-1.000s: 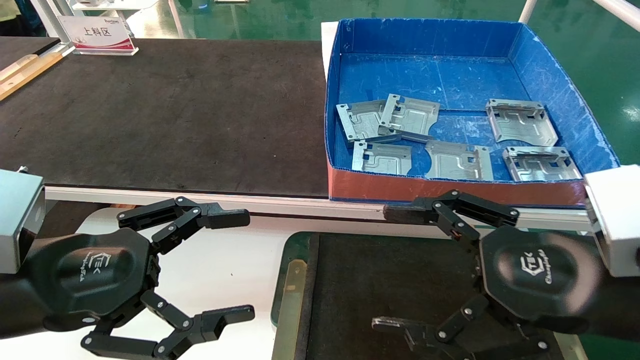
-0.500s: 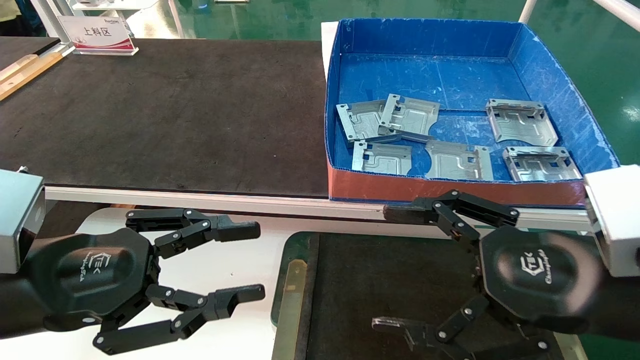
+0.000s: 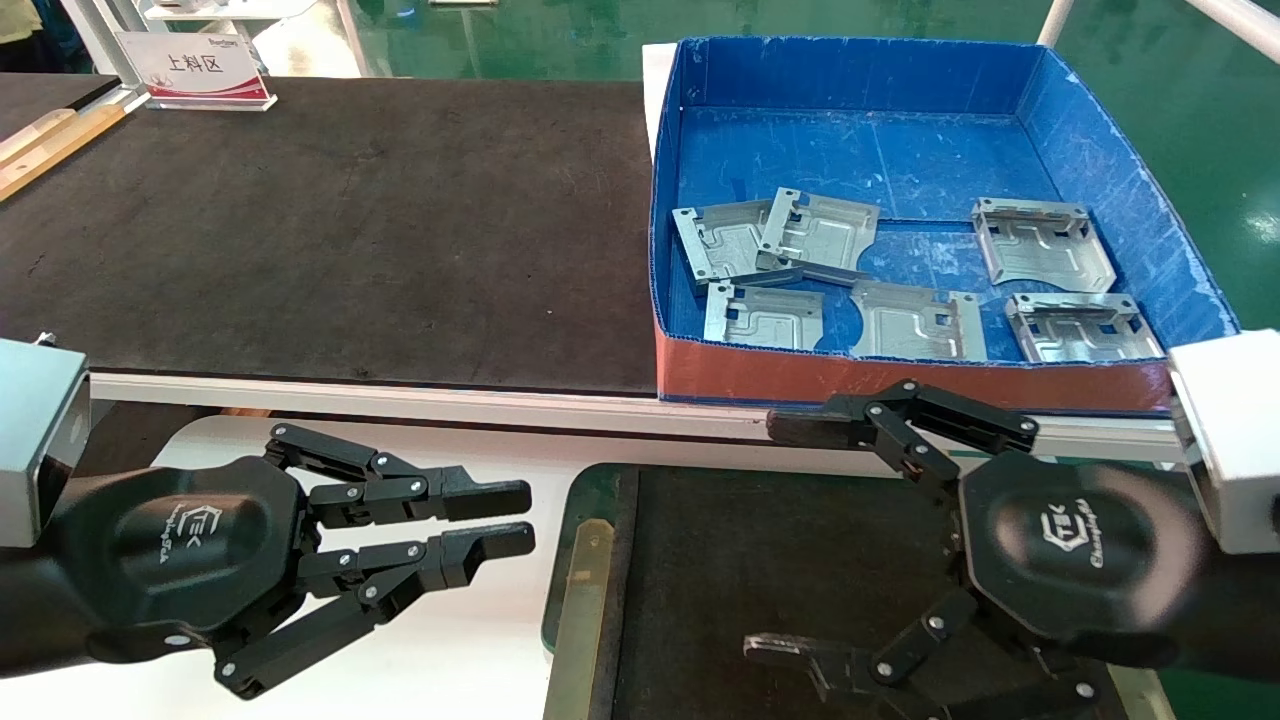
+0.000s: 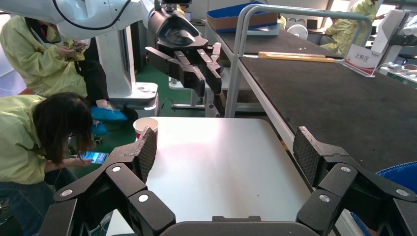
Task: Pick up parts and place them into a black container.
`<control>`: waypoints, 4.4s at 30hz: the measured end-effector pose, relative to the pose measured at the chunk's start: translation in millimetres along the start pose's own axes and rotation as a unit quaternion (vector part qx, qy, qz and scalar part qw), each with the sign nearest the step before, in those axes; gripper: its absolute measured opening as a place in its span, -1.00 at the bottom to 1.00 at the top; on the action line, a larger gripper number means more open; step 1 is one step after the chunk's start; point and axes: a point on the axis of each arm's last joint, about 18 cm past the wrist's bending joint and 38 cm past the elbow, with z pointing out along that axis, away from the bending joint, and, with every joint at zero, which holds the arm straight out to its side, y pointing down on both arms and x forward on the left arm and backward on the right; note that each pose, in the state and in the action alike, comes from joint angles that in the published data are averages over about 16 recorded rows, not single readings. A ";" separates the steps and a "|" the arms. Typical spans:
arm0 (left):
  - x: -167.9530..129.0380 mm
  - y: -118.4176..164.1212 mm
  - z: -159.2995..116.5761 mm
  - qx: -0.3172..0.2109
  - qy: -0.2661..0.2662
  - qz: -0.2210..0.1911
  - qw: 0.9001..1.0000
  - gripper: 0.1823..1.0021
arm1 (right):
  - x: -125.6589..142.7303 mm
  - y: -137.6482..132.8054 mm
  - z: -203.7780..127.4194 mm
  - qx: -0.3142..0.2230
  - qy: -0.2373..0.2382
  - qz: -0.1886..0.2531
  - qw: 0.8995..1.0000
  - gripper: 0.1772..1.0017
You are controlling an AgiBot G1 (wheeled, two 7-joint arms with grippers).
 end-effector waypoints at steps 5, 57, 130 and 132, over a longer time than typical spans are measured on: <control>0.0 0.0 0.0 0.000 0.000 0.000 1.000 -0.76 | 0.0 0.0 0.0 0.000 0.000 0.000 1.000 1.00; 0.0 0.0 0.0 0.000 0.000 0.000 1.000 0.66 | 79.4 5.1 -16.2 0.035 0.190 -0.003 0.981 1.00; 0.0 0.0 0.0 0.000 0.000 0.000 1.000 1.00 | 284.6 83.8 -54.6 -0.145 0.569 0.231 0.776 0.91; 0.0 0.0 0.0 0.000 0.000 0.000 1.000 1.00 | 284.5 83.9 -54.5 -0.146 0.568 0.230 0.776 0.87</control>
